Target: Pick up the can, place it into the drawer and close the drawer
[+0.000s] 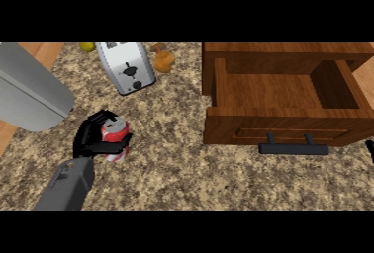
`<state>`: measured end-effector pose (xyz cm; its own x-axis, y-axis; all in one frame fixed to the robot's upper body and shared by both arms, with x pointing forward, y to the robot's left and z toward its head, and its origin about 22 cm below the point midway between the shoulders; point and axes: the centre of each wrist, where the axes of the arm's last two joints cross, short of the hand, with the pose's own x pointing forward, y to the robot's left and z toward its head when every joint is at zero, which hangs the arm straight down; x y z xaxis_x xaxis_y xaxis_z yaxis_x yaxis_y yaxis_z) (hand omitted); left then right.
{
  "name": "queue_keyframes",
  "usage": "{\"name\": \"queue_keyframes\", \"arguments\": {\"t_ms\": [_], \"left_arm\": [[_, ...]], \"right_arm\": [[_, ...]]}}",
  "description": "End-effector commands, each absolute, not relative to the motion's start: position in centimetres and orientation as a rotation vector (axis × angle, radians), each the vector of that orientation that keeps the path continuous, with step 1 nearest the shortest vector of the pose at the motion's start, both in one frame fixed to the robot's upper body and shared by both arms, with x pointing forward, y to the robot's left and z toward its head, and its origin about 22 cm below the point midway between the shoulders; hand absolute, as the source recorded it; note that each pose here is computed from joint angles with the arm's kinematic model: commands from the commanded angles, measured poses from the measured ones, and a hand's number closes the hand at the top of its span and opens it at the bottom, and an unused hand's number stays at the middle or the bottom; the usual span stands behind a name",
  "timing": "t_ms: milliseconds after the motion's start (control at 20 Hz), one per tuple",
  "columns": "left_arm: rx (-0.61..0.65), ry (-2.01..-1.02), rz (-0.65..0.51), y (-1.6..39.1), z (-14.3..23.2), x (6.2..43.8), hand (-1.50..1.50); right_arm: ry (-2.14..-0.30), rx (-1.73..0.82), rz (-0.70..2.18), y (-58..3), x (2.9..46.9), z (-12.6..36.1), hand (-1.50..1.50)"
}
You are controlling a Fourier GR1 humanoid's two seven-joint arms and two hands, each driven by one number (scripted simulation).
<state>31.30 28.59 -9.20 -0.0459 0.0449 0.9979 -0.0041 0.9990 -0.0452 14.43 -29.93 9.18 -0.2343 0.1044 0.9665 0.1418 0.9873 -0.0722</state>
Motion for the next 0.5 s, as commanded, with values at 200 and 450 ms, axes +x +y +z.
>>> {"name": "queue_keyframes", "arguments": {"t_ms": [200,450], "left_arm": [[-0.005,-1.685,0.102,26.2,-2.8,31.9,1.5],[-0.026,-1.741,0.009,21.2,2.0,32.3,1.5]], "right_arm": [[-1.836,-0.196,-0.051,-29.2,13.3,10.9,-1.5],[-1.821,-0.169,-0.053,-29.5,15.1,9.0,-1.5]]}}
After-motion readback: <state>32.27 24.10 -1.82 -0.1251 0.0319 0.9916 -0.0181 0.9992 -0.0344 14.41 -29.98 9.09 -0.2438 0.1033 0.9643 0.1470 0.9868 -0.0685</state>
